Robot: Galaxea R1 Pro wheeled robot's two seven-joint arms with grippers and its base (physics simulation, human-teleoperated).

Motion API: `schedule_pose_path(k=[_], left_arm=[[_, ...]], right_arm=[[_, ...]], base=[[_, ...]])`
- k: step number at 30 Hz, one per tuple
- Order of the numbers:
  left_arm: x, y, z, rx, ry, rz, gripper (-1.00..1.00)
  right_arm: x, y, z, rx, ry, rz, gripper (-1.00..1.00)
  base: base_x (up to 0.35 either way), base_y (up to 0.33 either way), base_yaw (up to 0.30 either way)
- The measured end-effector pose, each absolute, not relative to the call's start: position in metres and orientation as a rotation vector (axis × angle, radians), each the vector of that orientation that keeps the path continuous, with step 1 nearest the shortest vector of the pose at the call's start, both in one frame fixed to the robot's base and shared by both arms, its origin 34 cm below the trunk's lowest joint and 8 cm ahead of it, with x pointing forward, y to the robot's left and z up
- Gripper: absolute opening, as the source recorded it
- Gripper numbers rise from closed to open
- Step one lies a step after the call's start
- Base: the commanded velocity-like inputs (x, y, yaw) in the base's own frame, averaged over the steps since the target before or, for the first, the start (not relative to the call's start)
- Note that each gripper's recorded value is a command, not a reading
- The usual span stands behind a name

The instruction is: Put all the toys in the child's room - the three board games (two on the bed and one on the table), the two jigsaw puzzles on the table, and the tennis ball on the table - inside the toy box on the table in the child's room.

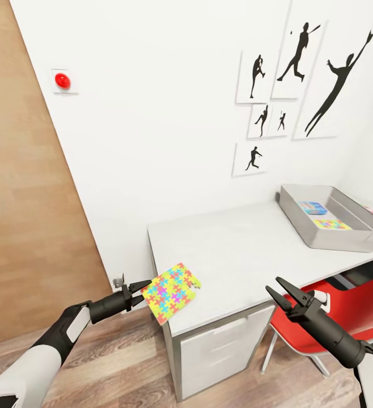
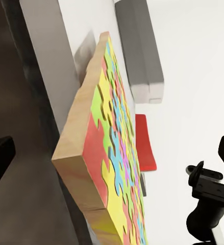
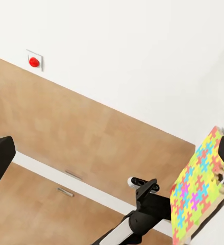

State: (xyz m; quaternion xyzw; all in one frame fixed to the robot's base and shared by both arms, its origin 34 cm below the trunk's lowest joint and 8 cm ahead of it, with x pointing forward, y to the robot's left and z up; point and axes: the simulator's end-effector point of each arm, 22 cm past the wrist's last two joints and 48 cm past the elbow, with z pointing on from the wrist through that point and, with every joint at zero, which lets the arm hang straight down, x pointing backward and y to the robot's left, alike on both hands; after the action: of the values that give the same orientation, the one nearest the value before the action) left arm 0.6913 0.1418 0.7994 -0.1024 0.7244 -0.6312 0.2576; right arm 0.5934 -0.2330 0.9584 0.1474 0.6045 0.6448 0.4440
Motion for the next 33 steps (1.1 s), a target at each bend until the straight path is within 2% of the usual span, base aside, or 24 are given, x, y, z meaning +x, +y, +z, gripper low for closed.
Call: schedule_pose_path(k=[8, 9, 33], left_arm=[[0.691, 0.142, 0.799, -0.277, 1.965, -1.711, 1.00], [0.691, 0.142, 0.799, -0.277, 1.965, -1.711, -1.00], [0.692, 0.143, 0.813, -0.279, 1.962, -1.710, -1.00]], right_arm=[[0.593, -0.233, 0.958, 0.366, 1.499, 1.599, 1.00], [0.593, -0.233, 0.958, 0.365, 1.499, 1.599, 1.00], [0.594, -0.233, 0.972, 0.366, 1.498, 1.598, 1.00]], base=[[0.000, -0.007, 0.000], [0.000, -0.001, 0.000], [0.000, 0.000, 0.000]])
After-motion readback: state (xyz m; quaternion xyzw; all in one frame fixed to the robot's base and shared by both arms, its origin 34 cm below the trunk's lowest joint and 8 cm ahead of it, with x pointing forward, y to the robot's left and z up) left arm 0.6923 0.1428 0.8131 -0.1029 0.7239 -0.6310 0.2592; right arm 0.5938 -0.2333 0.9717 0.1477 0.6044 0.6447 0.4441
